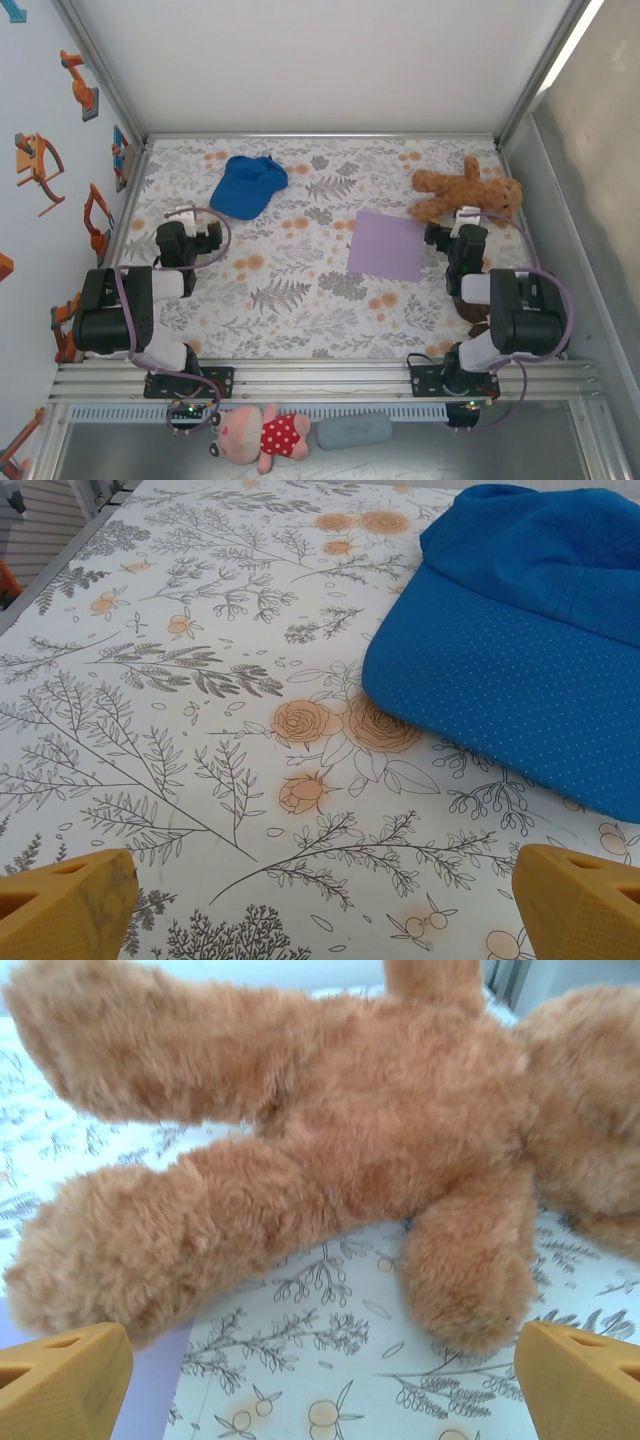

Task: Fold a paper plane with a square sheet of paper (pick it up from the middle)
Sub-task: Move the square sheet of paper to the center of the table.

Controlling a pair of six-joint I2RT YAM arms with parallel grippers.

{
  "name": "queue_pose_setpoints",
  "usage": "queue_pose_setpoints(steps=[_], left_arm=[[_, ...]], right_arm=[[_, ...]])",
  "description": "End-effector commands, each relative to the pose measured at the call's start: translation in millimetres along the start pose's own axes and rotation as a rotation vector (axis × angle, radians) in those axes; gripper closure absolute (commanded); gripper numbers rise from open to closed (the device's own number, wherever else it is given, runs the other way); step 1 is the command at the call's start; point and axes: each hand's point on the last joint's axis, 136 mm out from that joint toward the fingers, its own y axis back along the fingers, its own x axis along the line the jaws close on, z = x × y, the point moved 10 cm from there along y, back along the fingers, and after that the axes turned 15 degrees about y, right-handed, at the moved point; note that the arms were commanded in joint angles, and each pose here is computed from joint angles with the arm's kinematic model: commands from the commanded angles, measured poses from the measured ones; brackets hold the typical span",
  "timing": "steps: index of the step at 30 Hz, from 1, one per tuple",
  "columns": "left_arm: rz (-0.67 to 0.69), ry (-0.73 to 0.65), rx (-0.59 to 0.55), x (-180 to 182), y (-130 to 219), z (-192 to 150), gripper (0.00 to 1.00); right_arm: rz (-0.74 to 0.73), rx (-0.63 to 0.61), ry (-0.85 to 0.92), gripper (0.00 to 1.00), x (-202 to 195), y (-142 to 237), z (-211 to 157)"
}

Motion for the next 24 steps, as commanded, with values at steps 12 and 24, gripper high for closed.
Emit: queue_pose_setpoints(steps=[12, 24], left_arm=[[0.091, 0.351, 0.038, -26, 59, 95, 0.04], [-0.304, 0.616, 0.425, -90, 33, 81, 0.02]], right_arm=[[0.031, 0.200, -0.287, 0.00, -20, 42, 86], [0.333, 0.473, -0.606, 0.29, 23, 23, 71]])
